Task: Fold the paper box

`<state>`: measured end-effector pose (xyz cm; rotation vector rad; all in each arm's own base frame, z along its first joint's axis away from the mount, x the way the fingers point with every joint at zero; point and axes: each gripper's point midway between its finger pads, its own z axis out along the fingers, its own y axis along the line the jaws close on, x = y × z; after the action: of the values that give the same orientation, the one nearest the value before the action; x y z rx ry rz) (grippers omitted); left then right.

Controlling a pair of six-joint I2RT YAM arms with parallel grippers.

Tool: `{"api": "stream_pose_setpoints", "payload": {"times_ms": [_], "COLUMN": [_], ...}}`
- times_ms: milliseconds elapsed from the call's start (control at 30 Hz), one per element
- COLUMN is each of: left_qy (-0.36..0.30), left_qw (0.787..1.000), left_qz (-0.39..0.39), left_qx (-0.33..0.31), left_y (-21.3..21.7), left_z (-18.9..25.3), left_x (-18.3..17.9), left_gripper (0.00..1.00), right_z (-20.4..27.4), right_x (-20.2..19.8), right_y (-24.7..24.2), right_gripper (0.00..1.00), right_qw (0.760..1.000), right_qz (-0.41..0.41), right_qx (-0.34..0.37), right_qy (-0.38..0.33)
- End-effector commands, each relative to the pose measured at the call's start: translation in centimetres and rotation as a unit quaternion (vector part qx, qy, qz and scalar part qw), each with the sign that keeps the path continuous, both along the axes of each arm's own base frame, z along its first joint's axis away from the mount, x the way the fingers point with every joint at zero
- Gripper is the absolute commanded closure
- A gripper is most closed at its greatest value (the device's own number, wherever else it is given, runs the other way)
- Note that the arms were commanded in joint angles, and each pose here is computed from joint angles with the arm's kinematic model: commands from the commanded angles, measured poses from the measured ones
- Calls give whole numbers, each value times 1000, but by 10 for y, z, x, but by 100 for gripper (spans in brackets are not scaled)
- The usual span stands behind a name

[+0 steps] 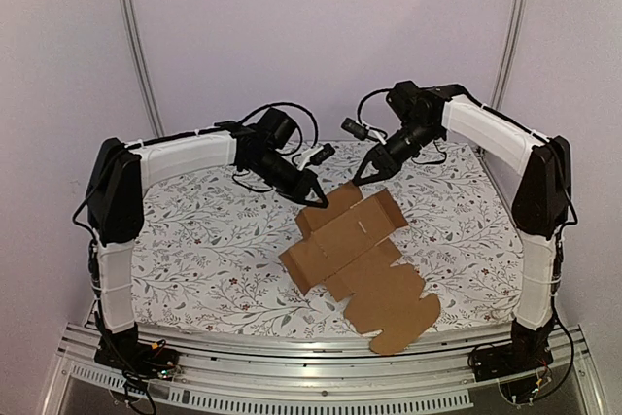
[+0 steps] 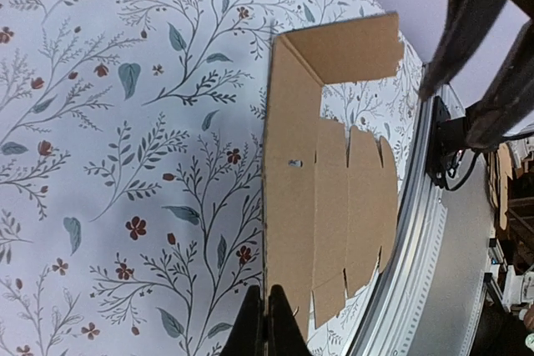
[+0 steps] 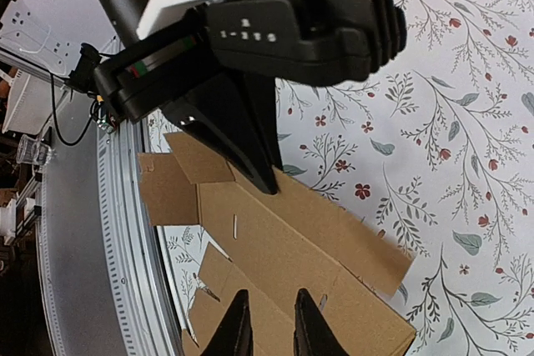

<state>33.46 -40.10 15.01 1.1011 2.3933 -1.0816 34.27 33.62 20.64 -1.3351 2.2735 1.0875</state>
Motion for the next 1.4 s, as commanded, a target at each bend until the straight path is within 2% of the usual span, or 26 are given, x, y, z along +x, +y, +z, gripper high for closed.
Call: {"api": "stream_pose_setpoints", "payload": {"times_ms": [0,133,267,400,567,800,1133,1367], "left_qy": [8,12,27,16,10,11,12,11], "left_qw": [994,991,990,982,965,963,964,964], "left_qz": [87,105,112,121,137,135,138,148], "left_qx": [-73,-84,-83,-141,-224,-233,-226,-219], "left_y": [4,9,14,15,16,17,18,20], "left_z": [25,19,2,3,20,22,17,13], "left_x": [35,40,33,24,16,10,4,4], "left_gripper": [100,100,100,100,100,100,100,100], "right_z": [17,10,15,16,9,-18,-28,-26], "right_x": [-4,-3,23,66,88,96,92,77], "right_y": [5,10,2,-14,-10,5,33,41], "right_gripper": [84,82,82,87,89,86,84,83], "right_qw": [1000,1000,997,977,968,960,941,948], "right_qz": [-12,-14,-52,-143,-187,-170,-124,-100], "right_qx": [18,17,-23,-74,-86,-132,-179,-167], "right_qy": [-9,1,-60,-137,-144,-177,-259,-250]}}
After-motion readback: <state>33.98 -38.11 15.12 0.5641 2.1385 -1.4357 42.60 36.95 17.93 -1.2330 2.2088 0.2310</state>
